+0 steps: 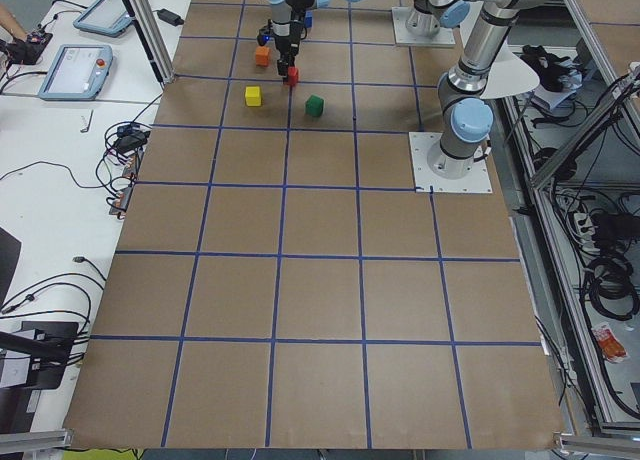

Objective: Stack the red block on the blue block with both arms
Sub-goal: 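Reach the right gripper across to the red cube and grasp it, then lift the red cube with the right gripper toward the blue cube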

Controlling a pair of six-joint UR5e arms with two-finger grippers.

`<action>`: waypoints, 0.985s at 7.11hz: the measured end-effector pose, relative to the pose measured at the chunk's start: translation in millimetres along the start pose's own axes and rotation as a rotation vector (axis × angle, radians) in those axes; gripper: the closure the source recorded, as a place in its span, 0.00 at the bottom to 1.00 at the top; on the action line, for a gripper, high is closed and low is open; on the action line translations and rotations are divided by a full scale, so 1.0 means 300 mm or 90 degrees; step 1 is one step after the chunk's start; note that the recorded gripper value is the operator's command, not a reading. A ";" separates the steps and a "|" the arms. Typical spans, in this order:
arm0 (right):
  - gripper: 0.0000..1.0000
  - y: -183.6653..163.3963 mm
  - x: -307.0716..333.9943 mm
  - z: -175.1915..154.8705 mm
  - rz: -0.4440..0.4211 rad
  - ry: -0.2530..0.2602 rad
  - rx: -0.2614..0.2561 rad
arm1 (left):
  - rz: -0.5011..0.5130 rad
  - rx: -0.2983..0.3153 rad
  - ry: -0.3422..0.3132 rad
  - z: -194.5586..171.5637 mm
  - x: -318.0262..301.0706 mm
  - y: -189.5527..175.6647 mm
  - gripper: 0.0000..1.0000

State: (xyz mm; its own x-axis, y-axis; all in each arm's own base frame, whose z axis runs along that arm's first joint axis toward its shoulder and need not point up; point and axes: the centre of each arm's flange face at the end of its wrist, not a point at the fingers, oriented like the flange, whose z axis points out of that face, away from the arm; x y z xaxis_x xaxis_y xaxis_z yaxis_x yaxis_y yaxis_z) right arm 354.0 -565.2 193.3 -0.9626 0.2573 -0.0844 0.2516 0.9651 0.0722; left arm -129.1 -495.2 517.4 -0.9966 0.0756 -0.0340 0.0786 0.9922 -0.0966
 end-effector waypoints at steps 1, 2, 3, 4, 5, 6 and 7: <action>1.00 0.006 0.000 0.001 0.001 -0.003 -0.010 | 0.000 0.001 0.000 -0.002 0.000 0.000 0.00; 1.00 0.011 0.002 -0.002 0.003 0.000 -0.021 | 0.000 0.001 0.000 -0.003 0.000 -0.002 0.00; 1.00 0.013 0.003 -0.011 0.004 0.003 -0.027 | 0.000 0.002 0.000 -0.004 -0.002 -0.006 0.00; 1.00 0.007 0.006 -0.041 0.006 0.005 -0.030 | -0.001 0.002 0.000 -0.004 -0.003 -0.008 0.00; 1.00 -0.012 0.011 -0.110 0.009 0.010 -0.036 | -0.001 0.002 0.000 -0.004 -0.003 -0.009 0.00; 1.00 -0.049 0.023 -0.205 0.009 0.021 -0.046 | -0.001 0.002 0.000 -0.003 -0.002 -0.009 0.00; 1.00 -0.100 0.066 -0.310 -0.001 0.034 -0.059 | -0.001 0.001 0.000 -0.003 -0.001 -0.008 0.00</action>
State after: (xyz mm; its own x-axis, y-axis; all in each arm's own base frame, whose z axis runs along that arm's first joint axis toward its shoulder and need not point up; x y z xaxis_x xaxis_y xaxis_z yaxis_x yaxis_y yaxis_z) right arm 318.2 -593.7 282.0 -0.9678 0.2498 -0.0321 0.2414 0.9565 0.1638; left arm -128.9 -497.6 518.4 -0.9966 0.0749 -0.0333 0.0778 0.9921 -0.0986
